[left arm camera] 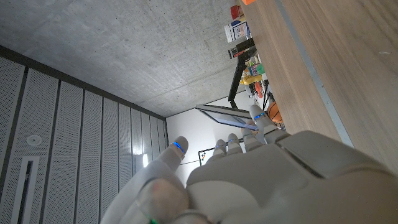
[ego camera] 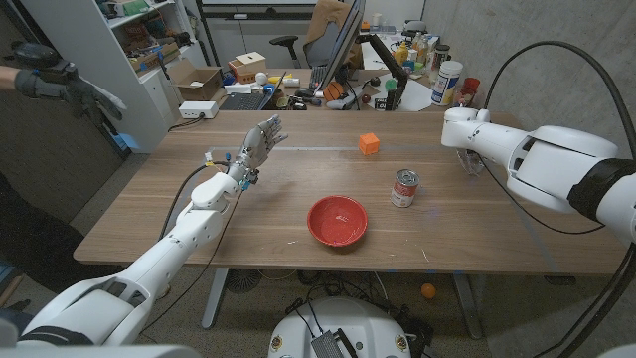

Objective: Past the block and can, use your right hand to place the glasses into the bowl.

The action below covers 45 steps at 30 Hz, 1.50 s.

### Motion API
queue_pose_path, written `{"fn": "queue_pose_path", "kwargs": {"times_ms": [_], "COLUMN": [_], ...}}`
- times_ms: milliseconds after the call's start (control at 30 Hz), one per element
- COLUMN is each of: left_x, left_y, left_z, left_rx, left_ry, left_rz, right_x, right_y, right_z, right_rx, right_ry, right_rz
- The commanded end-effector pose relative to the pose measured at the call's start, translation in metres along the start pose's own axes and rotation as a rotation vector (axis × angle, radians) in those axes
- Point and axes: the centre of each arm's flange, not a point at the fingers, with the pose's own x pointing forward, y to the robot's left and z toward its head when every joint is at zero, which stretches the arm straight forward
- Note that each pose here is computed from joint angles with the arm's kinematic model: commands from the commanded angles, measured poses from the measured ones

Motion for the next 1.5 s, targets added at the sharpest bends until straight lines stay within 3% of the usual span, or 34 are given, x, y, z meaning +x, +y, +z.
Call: {"fn": "queue_pose_path", "kwargs": {"times_ms": [33,400,600,967,1500], "left_x": [0.003,0.003,0.004,0.001,0.001], "left_y": [-0.001,-0.002,-0.004,-0.006,-0.008], "left_z": [-0.001,-0.002,-0.002,-0.001,-0.003], "left_rx": [-0.001,-0.002,-0.005,-0.01,-0.018], "left_ry": [0.001,-0.001,-0.006,-0.014,-0.023], "left_rz": [-0.007,-0.01,-0.017,-0.021,-0.03], "right_x": [-0.003,-0.01,-0.022,-0.035,-0.065], "right_y": [-0.001,-0.004,-0.01,-0.021,-0.036], "right_z": [0.001,0.001,0.001,-0.003,0.008], "right_rx": [-0.004,-0.001,-0.009,-0.006,-0.078], "right_ry": [0.004,-0.023,-0.056,-0.067,-0.177], "right_rz": [-0.05,-0.132,-0.209,-0.252,-0.389]}}
